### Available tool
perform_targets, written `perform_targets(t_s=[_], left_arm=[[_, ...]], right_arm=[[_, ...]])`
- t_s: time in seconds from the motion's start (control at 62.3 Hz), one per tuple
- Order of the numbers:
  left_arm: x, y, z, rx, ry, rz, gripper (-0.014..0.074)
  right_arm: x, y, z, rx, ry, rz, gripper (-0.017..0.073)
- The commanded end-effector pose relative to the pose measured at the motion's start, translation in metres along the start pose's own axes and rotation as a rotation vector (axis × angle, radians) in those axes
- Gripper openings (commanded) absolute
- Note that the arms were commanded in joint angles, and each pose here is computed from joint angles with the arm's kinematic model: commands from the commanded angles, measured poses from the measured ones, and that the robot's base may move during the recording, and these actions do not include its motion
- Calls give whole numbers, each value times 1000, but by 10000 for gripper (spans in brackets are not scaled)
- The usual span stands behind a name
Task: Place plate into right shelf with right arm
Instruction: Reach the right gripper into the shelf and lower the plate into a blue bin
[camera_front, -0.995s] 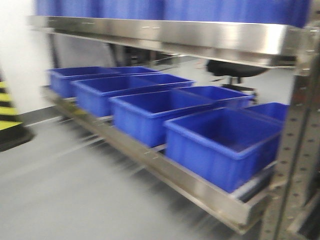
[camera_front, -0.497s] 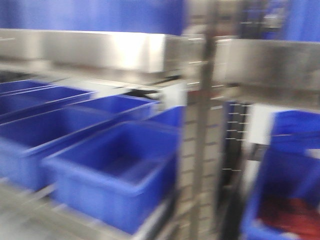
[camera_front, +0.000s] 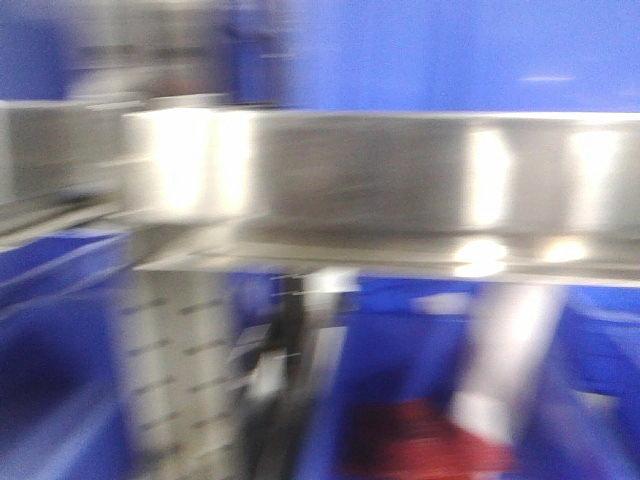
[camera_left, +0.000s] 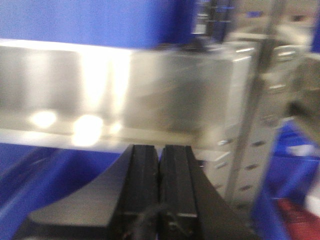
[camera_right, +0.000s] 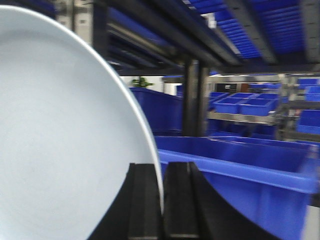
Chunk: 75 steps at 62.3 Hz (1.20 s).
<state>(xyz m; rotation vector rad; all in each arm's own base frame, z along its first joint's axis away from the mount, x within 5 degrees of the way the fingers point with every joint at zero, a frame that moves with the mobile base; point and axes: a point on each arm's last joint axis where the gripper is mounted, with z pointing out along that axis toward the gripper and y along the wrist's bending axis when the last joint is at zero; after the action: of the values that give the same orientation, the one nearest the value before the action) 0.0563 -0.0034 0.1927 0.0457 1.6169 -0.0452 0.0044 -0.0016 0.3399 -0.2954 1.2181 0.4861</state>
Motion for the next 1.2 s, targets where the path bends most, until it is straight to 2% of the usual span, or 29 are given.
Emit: perform_targets(t_s=[0.0,0.69,0.786,0.947,1.187], left_arm=[[-5,0,0,-4,-84,-9,-47],[-5,0,0,-4,-84,-9,-47],[-5,0,0,-4,-84,-9,-47],[-5,0,0,-4,-84,-9,-47],[-5,0,0,-4,-84,-9,-47]], right_arm=[[-16,2,-3,-14,-115,-18,55],[-16,2,-3,-14,-117,-18,55],[-18,2,-3,-16,-141,-36,55],[-18,2,-3,-15,-137,-34,55],[-32,5,-6,-50,-301,-35,55]])
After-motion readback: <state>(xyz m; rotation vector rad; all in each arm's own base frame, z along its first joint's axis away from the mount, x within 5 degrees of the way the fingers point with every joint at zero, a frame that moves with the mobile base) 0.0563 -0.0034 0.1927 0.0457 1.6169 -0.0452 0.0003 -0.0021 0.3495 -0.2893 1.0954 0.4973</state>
